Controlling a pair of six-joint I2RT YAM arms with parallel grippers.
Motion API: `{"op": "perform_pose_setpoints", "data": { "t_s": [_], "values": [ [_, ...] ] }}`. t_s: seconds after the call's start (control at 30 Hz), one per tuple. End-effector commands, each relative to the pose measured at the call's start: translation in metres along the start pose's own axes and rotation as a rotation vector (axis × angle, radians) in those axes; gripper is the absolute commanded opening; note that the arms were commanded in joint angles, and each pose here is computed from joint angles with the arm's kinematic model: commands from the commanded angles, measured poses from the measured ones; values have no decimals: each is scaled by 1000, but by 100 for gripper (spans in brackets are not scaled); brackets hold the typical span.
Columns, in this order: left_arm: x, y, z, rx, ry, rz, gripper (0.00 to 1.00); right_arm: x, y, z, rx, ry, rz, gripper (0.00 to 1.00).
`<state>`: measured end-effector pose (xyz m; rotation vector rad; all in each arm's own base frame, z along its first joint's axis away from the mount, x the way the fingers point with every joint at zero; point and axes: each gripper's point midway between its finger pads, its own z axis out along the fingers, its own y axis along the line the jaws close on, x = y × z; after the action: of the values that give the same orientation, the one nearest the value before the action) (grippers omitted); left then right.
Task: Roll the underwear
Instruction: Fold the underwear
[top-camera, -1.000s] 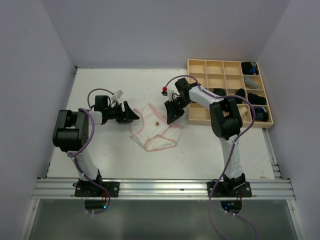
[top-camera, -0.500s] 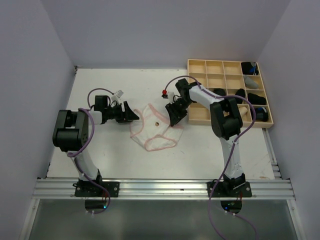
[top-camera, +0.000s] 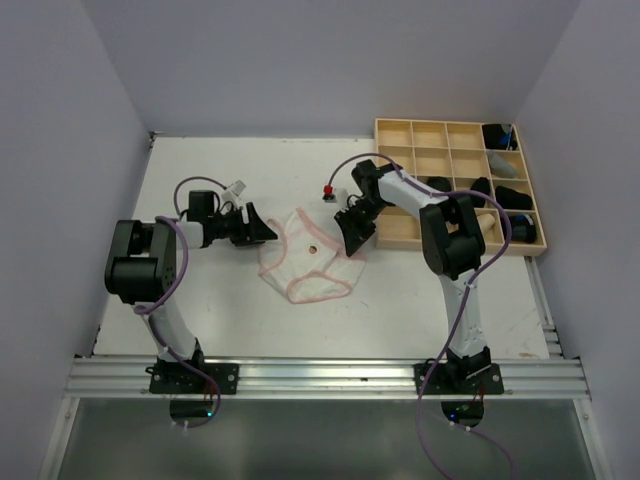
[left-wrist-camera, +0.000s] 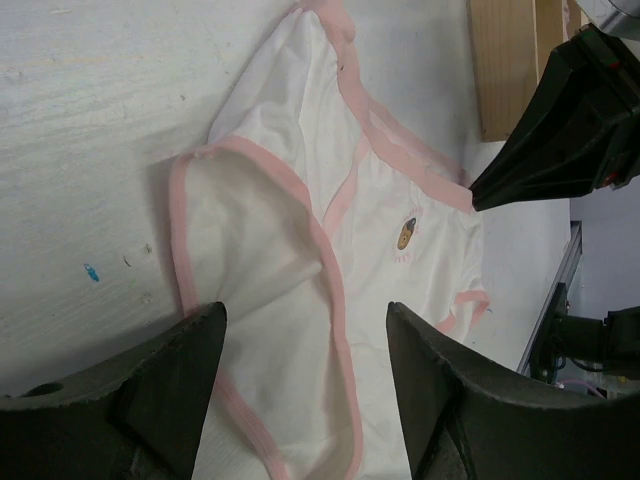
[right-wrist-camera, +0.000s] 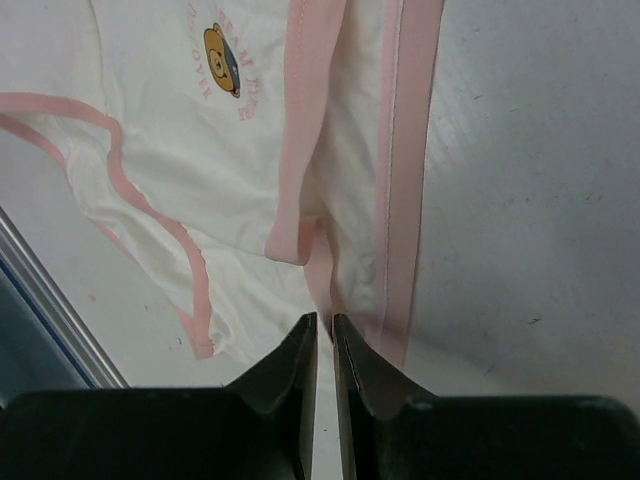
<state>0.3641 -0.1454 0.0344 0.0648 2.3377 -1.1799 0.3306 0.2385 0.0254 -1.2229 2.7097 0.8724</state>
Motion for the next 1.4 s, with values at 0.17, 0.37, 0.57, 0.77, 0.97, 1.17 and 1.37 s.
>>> {"op": "perform_pose_setpoints", "data": {
  "t_s": [0.17, 0.37, 0.57, 0.77, 0.97, 1.17, 1.37],
  "values": [
    [23, 38, -10, -150, 46, -73, 71, -6, 25, -17, -99, -24, -52, 6],
    [25, 39, -13, -154, 52, -66, 71, 0, 26, -20, -91, -1, -45, 0],
    [24, 42, -17, -163, 50, -53, 71, 17, 14, -26, -44, 22, -5, 0],
    [33, 43, -21, -172, 75, -72, 71, 33, 2, -31, -6, 31, 27, 0],
    [36, 42, -23, -174, 83, -67, 71, 34, -9, -24, 29, 32, 56, 0],
    [45, 37, -28, -162, 97, -50, 71, 18, -12, -21, 25, -16, 76, 0],
    [53, 33, -33, -152, 123, 1, 72, -8, -3, -29, 8, -72, 65, 0]
  ]
}}
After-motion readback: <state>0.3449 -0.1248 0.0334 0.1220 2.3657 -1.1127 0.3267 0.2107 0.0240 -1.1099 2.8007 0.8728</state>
